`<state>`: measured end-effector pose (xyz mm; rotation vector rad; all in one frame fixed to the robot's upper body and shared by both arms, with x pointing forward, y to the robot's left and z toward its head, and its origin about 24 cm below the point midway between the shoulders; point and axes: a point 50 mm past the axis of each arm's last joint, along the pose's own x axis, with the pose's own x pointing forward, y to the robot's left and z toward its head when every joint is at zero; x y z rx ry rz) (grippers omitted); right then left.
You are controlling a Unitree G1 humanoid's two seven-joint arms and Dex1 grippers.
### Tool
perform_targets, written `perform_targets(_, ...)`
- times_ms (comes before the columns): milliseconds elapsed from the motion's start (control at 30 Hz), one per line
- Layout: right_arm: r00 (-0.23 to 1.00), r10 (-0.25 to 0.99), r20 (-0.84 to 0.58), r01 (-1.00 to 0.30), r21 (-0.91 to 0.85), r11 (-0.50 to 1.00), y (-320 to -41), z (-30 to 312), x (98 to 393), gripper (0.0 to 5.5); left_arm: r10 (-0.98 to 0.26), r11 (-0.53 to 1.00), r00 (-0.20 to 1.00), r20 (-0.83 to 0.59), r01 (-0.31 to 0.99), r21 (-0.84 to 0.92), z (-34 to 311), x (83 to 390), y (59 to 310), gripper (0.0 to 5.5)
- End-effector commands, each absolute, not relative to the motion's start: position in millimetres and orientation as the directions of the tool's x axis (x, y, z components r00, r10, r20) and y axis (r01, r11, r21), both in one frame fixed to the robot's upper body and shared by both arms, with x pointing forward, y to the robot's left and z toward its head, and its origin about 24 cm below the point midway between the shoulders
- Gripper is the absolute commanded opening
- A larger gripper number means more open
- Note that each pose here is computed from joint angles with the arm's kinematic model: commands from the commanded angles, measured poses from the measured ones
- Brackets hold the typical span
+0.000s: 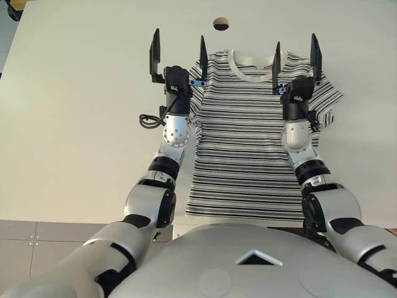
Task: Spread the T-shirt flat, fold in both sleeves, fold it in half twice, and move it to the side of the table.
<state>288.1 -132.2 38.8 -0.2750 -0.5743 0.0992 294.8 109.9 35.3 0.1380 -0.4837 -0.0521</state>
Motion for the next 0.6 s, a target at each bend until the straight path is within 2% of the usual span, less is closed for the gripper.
perform_targets(33, 0.832, 0.173, 0.527, -0.012, -0.296, 0.955, -133.7, 39.1, 287.0, 3.48, -0.068, 0.991, 0.888, 0.455, 0.008, 0.133, 34.3, 294.4, 112.2, 4.86)
perform_targets(67, 0.831, 0.182, 0.526, -0.016, -0.305, 0.952, -133.2, 39.0, 286.8, 3.48, -0.067, 0.991, 0.888, 0.454, 0.008, 0.132, 34.3, 294.5, 112.4, 4.86)
perform_targets(233, 0.826, 0.184, 0.532, -0.014, -0.308, 0.951, -132.3, 38.7, 285.4, 4.18, -0.064, 0.992, 0.890, 0.451, 0.008, 0.126, 34.3, 295.3, 112.9, 4.86)
perform_targets(600, 0.830, 0.177, 0.528, -0.005, -0.311, 0.950, -131.7, 38.0, 287.2, 4.18, -0.060, 0.993, 0.899, 0.435, 0.008, 0.121, 32.5, 296.7, 114.8, 4.86)
